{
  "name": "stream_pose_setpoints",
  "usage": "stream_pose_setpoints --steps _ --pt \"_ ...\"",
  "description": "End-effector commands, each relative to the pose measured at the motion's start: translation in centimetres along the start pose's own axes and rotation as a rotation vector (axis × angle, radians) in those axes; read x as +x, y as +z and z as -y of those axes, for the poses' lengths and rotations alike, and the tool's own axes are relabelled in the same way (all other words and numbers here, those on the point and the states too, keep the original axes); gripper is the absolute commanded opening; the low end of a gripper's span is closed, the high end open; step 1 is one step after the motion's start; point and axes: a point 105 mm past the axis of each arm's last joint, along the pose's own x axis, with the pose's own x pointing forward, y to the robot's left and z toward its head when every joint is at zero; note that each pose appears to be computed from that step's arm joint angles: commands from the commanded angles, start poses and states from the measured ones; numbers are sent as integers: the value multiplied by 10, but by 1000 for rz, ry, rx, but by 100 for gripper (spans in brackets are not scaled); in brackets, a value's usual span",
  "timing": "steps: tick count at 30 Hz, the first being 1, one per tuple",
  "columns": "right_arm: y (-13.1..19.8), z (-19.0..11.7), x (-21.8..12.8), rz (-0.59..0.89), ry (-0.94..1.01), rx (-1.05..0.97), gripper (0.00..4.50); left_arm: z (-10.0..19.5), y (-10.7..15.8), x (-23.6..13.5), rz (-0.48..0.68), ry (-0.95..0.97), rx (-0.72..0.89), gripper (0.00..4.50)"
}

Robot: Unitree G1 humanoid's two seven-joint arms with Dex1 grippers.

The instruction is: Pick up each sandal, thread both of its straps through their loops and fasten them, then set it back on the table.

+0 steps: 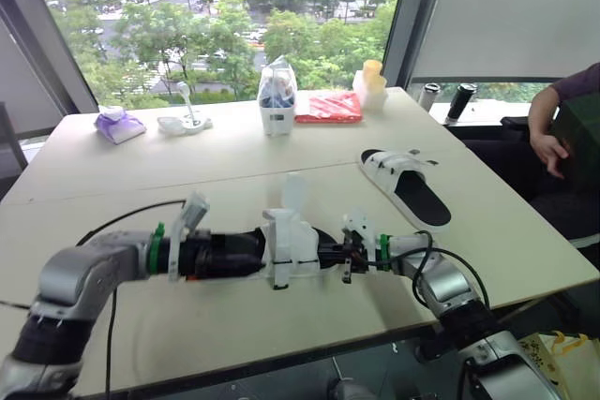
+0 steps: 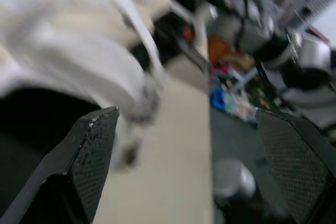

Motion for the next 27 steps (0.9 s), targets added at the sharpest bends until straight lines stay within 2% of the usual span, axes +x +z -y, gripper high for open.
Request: stream_pose_setpoints --steps 1,11,20,24,27 --pt "-56 -7 1 -175 -12 130 0 2 -3 5 -15 4 42 427" --pt "-57 -7 4 -170 -16 139 0 -14 -15 25 -13 49 65 427" --pt "-55 -6 5 -170 -13 135 0 -24 -10 47 11 52 94 427" --pt "-56 -7 4 -172 -14 134 0 -20 -7 56 8 17 102 427" --pt "-57 -8 4 -174 -13 135 0 -18 -8 58 3 5 99 346"
